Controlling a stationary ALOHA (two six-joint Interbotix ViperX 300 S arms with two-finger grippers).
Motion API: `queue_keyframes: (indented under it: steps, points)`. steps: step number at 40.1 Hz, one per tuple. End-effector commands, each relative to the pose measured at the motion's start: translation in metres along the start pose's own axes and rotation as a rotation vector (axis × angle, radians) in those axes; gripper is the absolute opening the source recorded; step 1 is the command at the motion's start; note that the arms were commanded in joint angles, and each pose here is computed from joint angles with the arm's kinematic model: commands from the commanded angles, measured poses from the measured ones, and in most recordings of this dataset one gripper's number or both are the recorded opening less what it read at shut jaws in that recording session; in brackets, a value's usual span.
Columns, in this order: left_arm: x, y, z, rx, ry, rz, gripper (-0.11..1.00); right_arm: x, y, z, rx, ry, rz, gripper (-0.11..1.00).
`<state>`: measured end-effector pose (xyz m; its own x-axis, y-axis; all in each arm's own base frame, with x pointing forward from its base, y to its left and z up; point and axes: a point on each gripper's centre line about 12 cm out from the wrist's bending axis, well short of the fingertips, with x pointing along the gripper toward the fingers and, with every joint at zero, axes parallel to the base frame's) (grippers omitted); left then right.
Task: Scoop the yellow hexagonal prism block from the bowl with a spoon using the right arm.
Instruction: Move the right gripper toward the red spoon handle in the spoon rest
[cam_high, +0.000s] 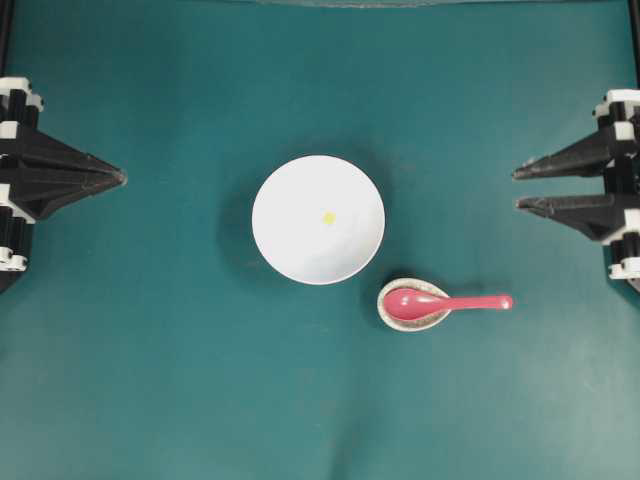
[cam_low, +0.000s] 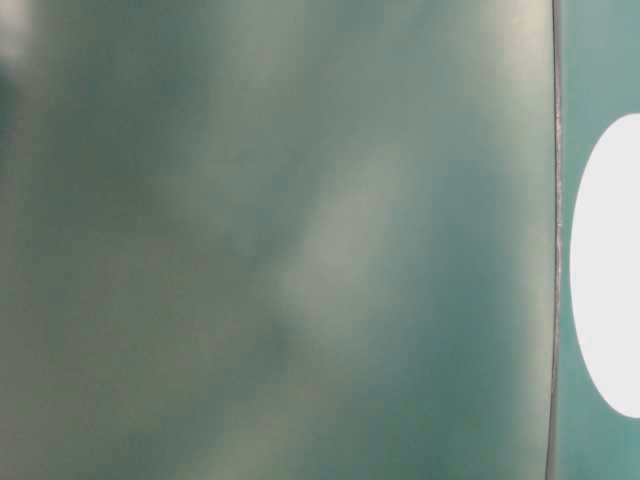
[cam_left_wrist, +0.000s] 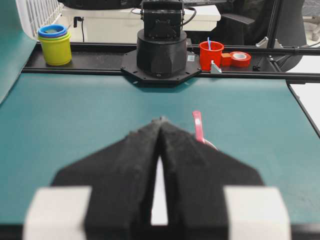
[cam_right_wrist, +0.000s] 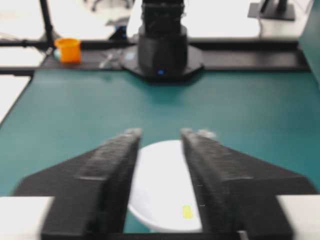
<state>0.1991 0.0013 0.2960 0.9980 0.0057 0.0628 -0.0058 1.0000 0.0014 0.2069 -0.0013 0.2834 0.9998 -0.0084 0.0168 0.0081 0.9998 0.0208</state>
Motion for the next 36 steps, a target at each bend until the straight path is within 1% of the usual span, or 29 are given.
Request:
queue_keyframes:
  steps: [1,5,10,15,20,25,36]
  points:
    - [0.004,0.001,0.012,0.002,-0.038,0.002,0.0,0.003,0.0,0.01,0.005,-0.025,0.0,0.51]
    - [0.004,0.001,0.013,-0.001,-0.054,0.002,0.0,0.003,0.0,0.01,0.005,-0.028,0.0,0.58]
    - [0.004,0.001,0.014,-0.012,-0.064,0.002,0.0,0.003,0.0,0.009,0.005,-0.026,-0.002,0.57]
    - [0.004,0.001,0.013,-0.012,-0.058,0.002,0.0,0.005,0.0,0.004,0.006,-0.008,-0.002,0.57]
    - [0.004,0.001,0.013,-0.012,-0.055,0.002,0.0,0.008,0.0,-0.006,0.006,0.028,-0.002,0.57]
    - [0.004,0.001,0.012,-0.012,-0.054,0.004,0.0,0.012,-0.001,-0.017,0.01,0.04,-0.004,0.57]
    - [0.004,0.001,0.012,-0.012,-0.051,0.002,0.0,0.014,0.0,-0.053,0.031,0.057,-0.002,0.57]
